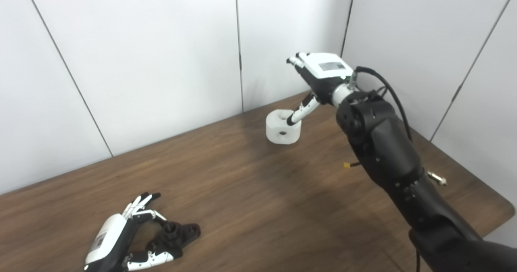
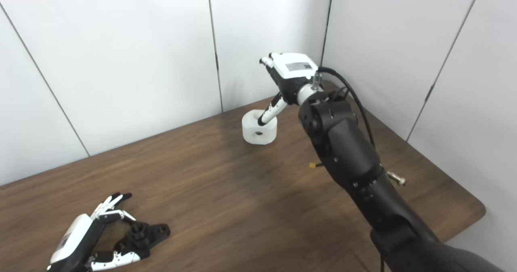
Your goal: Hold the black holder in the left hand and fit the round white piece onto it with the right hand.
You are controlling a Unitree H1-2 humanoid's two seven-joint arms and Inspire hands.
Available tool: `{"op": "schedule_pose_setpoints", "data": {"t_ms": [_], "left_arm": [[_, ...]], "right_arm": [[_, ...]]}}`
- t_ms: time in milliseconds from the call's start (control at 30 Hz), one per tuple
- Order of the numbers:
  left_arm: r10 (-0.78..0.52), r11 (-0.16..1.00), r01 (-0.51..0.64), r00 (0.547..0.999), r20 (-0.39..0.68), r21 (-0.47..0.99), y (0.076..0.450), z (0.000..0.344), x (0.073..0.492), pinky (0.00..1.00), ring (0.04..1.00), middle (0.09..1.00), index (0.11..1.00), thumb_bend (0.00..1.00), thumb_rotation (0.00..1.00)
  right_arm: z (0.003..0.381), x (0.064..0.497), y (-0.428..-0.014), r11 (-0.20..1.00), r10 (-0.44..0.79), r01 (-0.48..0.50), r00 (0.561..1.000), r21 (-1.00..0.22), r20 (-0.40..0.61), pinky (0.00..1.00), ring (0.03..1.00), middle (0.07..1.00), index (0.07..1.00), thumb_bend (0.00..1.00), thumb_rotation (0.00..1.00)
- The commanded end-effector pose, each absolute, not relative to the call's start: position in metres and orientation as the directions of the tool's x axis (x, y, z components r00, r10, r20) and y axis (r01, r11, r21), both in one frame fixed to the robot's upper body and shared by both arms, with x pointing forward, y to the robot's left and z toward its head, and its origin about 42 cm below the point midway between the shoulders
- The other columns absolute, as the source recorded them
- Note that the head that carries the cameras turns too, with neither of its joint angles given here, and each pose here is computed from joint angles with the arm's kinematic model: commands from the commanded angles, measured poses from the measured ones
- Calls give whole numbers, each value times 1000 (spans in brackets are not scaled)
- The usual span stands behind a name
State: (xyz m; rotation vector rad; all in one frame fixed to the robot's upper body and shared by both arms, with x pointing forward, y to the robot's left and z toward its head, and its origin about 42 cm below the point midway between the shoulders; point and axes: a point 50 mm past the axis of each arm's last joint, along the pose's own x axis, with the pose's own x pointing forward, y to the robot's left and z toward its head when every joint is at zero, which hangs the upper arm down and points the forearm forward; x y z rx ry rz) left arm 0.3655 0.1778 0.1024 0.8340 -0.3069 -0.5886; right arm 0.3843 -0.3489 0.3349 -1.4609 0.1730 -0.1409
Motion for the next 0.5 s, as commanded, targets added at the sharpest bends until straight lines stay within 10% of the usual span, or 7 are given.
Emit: {"op": "schedule_pose_setpoints", "data": {"t_ms": [0,467], "left_arm": [[-580,483,494,799,-158,723,189,51,329,1000,1000,943,485,523,54],[-580,494,495,800,-153,714,188,47,328,1000,1000,938,484,523,54]], "right_arm": [[361,392,-351,63,-177,60,983,-996,48,867,999,1000,935,956,345],[343,429,-344,133,-161,-135,975,-982,-156,937,1000,1000,931,1000,390]]}}
